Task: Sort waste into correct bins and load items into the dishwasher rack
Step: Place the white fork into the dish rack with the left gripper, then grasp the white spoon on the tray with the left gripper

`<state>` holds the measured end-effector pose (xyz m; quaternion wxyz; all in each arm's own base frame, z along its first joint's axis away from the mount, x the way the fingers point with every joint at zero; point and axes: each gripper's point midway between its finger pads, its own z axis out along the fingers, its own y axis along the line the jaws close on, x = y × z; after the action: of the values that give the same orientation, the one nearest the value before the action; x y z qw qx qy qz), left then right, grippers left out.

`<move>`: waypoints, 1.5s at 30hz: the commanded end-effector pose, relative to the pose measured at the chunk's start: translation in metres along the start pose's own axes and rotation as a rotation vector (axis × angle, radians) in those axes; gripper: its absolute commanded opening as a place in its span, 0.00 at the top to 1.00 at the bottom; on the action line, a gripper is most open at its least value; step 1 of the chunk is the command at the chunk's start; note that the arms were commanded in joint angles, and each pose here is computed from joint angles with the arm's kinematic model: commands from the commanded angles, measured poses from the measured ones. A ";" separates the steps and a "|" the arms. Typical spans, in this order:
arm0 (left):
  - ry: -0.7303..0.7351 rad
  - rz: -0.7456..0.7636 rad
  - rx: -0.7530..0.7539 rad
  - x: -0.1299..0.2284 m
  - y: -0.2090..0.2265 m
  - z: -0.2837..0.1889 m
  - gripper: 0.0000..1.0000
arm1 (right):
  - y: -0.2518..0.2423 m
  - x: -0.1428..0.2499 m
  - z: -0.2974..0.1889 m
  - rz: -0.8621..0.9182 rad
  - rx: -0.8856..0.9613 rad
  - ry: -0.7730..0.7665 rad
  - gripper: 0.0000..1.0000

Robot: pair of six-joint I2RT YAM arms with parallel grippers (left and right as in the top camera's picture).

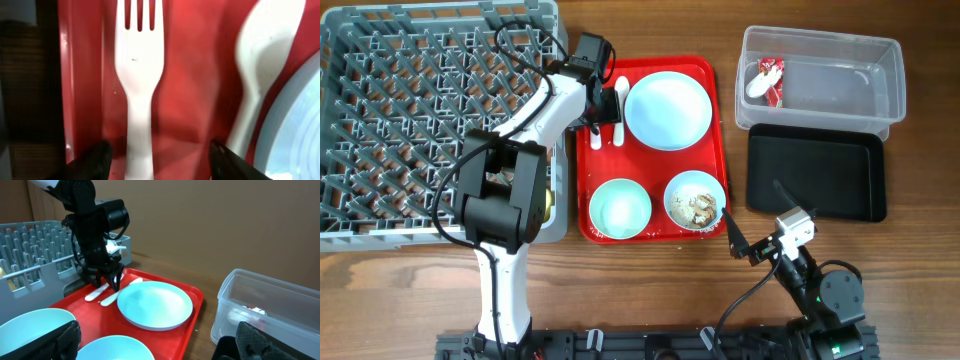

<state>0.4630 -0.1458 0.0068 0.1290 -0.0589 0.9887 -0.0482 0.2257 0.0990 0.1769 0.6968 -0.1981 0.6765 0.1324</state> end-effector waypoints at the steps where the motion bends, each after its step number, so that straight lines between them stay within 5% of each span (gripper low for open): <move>1: 0.022 0.004 -0.053 0.008 0.015 0.008 0.49 | 0.001 -0.003 -0.001 -0.012 -0.009 -0.013 0.00; 8: 0.064 0.027 -0.064 0.024 0.010 0.030 0.84 | 0.001 -0.003 -0.001 -0.011 -0.009 -0.013 0.00; 18: -0.044 0.048 -0.017 0.000 -0.012 -0.058 0.95 | 0.001 -0.003 -0.001 -0.012 -0.009 -0.013 0.00; 22: -0.112 0.044 -0.055 -0.004 -0.001 -0.111 0.94 | 0.001 -0.003 -0.001 -0.011 -0.009 -0.013 0.00; 27: -0.246 0.056 -0.324 -0.012 0.062 -0.184 0.96 | 0.001 -0.003 -0.001 -0.012 -0.009 -0.013 0.00; 32: -0.103 0.199 -0.265 -0.004 0.086 -0.156 0.94 | 0.001 -0.003 -0.001 -0.011 -0.009 -0.013 0.00; 38: -0.075 0.188 -0.155 0.000 0.067 -0.148 0.33 | 0.001 -0.003 -0.001 -0.012 -0.009 -0.013 0.00; 42: -0.132 0.166 0.086 -0.006 0.014 -0.167 0.43 | 0.001 -0.003 -0.001 -0.012 -0.009 -0.013 0.00; 45: -0.172 0.165 0.133 -0.011 -0.017 -0.159 0.56 | 0.001 -0.003 -0.001 -0.012 -0.009 -0.013 0.00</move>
<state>0.4322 -0.1117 0.1482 0.1988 0.0241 0.9788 -0.0434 0.2257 0.0990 0.1769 0.6968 -0.1981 0.6765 0.1324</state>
